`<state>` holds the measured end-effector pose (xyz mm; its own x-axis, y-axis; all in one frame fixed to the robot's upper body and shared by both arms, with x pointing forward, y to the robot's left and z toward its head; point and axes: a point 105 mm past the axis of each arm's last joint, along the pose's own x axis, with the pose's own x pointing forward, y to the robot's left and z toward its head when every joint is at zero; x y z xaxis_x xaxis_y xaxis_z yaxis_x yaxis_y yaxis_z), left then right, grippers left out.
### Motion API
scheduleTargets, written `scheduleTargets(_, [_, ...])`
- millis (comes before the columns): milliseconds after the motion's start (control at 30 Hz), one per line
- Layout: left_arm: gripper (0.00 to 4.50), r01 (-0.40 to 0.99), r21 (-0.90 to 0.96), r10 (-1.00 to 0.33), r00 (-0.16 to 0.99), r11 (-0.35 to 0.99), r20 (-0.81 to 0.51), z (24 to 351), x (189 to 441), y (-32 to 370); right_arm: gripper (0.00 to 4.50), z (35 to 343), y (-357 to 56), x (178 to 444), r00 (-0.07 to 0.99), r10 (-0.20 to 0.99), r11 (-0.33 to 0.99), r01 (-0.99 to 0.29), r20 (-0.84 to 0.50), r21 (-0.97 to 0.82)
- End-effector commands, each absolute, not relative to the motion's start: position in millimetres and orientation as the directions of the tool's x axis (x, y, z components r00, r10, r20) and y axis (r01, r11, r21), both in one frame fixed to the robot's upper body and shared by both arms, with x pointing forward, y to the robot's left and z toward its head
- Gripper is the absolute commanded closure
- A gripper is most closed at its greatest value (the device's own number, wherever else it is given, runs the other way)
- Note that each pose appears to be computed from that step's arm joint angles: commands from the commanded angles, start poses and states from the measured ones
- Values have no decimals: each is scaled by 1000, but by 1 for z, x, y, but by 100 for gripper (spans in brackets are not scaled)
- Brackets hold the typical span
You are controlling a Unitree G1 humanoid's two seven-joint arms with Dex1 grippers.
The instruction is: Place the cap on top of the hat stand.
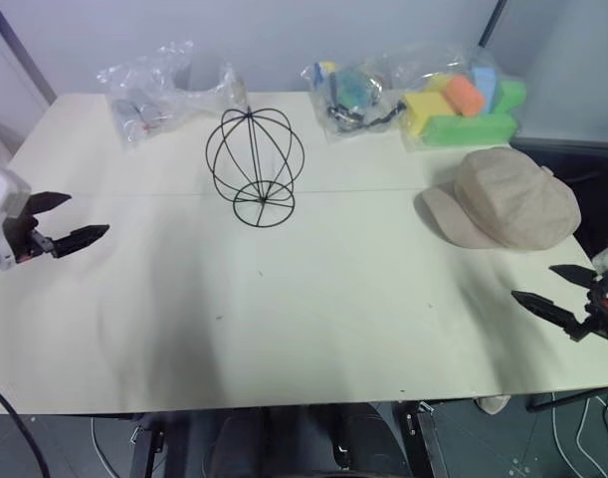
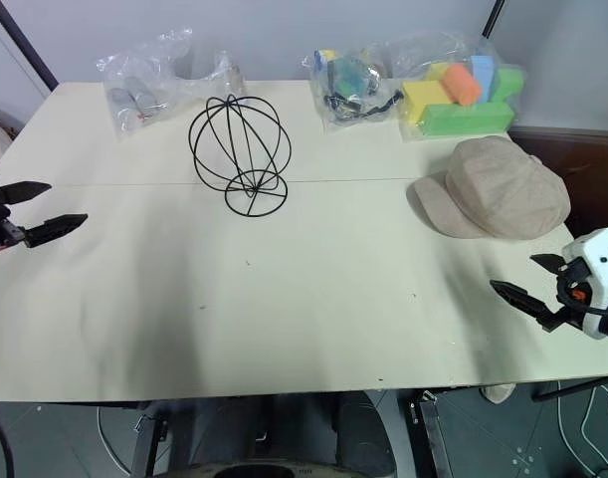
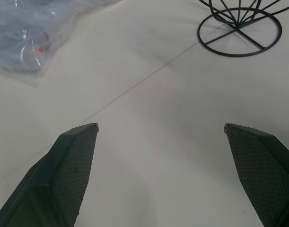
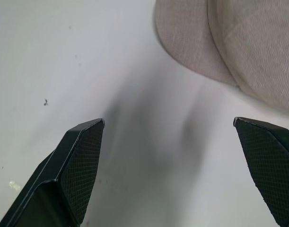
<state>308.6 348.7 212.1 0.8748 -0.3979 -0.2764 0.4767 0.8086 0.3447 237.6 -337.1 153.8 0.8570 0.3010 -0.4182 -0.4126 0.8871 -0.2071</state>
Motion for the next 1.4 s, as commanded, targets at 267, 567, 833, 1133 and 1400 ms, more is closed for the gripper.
scheduleTargets(267, [3, 462, 387, -397, 886, 798, -238, 227, 316, 349, 0, 165, -332, 235, 882, 287, 886, -393, -375, -247])
scheduleTargets(567, [3, 667, 262, -624, 745, 697, -236, 240, 304, 295, 0, 195, -325, 268, 918, 134, 818, -315, -374, -481])
scheduleTargets(833, [3, 928, 136, -896, 372, 348, -243, 262, 259, 197, 0, 214, -242, 312, 971, 18, 634, -196, -240, -748])
scheduleTargets(1133, [3, 963, 165, -934, 252, 214, -254, 261, 265, 159, 0, 168, -215, 373, 976, -142, 401, -98, -168, -911])
scheduleTargets(1400, [3, 964, 184, -947, 230, 190, -225, 268, 268, 151, 0, 142, -244, 413, 955, -254, 239, -94, -155, -966])
